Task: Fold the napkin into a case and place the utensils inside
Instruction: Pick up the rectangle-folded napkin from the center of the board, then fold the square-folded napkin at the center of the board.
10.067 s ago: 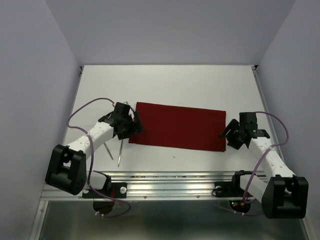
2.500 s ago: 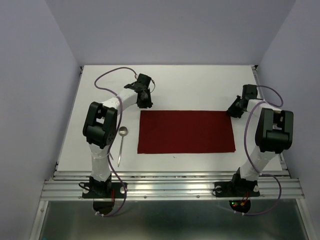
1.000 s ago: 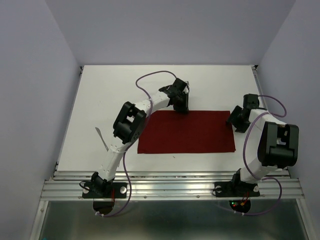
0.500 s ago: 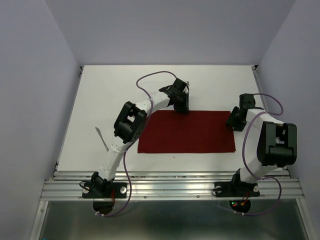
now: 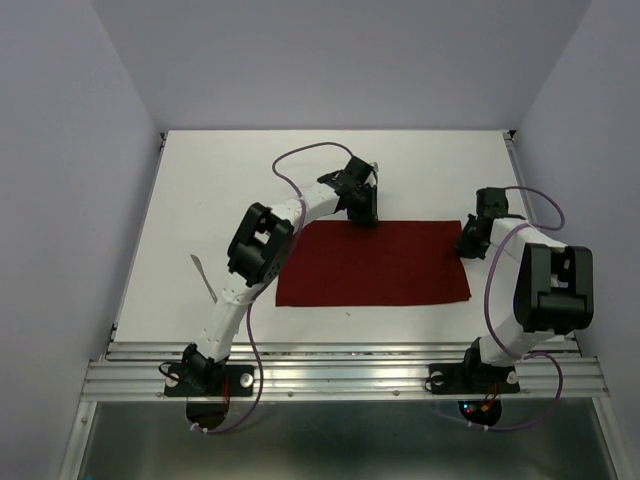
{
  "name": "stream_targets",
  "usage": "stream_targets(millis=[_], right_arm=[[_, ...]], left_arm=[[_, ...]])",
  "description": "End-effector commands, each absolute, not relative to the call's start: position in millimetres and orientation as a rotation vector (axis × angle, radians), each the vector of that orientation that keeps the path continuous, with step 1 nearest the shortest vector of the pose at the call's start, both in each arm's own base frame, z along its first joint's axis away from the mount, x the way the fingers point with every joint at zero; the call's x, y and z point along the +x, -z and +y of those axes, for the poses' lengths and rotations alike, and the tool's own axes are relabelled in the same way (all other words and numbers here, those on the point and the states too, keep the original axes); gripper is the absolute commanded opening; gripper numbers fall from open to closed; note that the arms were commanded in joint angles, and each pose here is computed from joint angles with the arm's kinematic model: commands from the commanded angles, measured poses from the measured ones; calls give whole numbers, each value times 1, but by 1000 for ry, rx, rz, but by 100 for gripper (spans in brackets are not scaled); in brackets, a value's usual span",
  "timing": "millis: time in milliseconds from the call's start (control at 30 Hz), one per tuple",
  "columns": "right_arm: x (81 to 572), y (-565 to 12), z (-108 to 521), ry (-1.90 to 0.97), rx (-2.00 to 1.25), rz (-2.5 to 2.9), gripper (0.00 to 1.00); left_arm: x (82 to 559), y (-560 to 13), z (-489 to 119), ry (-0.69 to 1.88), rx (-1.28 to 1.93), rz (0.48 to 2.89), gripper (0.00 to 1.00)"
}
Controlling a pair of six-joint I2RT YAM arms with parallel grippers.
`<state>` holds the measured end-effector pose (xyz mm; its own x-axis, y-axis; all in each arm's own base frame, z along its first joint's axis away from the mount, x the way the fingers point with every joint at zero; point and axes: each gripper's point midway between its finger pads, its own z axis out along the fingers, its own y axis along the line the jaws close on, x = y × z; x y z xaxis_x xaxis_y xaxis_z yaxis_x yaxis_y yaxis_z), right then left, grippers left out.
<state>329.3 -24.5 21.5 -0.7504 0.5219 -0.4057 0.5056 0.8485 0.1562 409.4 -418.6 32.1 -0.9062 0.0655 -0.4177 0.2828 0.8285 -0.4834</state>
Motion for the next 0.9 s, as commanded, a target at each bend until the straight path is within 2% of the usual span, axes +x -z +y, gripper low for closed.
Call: stream_targets(millis=[0, 133, 367, 600, 867], right_arm=[[329, -40, -17, -86, 740, 2544, 1], [329, -60, -13, -130, 733, 2494, 1], [326, -83, -10, -142, 712, 2446, 1], [326, -89, -3, -194, 694, 2447, 1], [333, -106, 18, -273, 635, 2429, 1]], left_arm=[[413, -37, -421, 790, 284, 2619, 32], [415, -53, -423, 817, 290, 2593, 32], [415, -115, -422, 937, 295, 2503, 33], [418, -149, -379, 857, 239, 2459, 33], [405, -108, -287, 597, 94, 2549, 33]])
